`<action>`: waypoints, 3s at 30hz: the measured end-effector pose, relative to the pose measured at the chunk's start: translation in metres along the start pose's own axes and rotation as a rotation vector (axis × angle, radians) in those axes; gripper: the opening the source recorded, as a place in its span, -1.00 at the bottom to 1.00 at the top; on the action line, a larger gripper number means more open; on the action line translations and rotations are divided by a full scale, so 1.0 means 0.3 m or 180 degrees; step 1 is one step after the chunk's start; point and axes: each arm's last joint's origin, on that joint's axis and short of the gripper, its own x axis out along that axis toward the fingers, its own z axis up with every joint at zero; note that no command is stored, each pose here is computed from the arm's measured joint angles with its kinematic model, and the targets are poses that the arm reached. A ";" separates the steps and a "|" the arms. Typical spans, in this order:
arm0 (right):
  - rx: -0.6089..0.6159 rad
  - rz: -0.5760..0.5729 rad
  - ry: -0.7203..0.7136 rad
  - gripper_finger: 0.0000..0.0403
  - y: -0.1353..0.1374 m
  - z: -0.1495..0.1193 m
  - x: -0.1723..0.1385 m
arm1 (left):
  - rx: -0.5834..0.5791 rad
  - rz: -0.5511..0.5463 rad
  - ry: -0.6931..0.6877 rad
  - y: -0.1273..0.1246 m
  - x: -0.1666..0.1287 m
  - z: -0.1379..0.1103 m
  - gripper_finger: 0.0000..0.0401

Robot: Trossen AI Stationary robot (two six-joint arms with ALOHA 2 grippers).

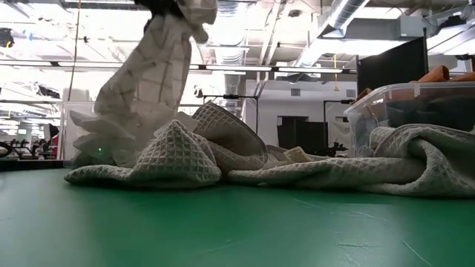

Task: Sort towels by color in basket
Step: Put the white patterned towel into the left transparent bin

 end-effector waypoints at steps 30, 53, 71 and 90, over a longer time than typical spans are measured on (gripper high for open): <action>-0.0033 0.0041 -0.0032 0.29 0.009 0.001 0.001 | -0.0033 0.2465 0.2733 0.334 -0.046 -0.437 -0.92; 0.0276 0.0046 -0.0031 0.29 0.016 -0.002 0.000 | 0.1002 0.3232 0.4263 0.518 0.180 -0.762 -0.91; 0.0300 0.0041 -0.0029 0.29 0.016 -0.002 0.000 | 0.1110 0.2828 0.3665 0.370 0.081 -0.545 0.26; 0.0216 0.0038 -0.0022 0.29 0.016 -0.003 0.000 | 0.0140 0.1808 0.3072 0.194 -0.153 -0.334 0.37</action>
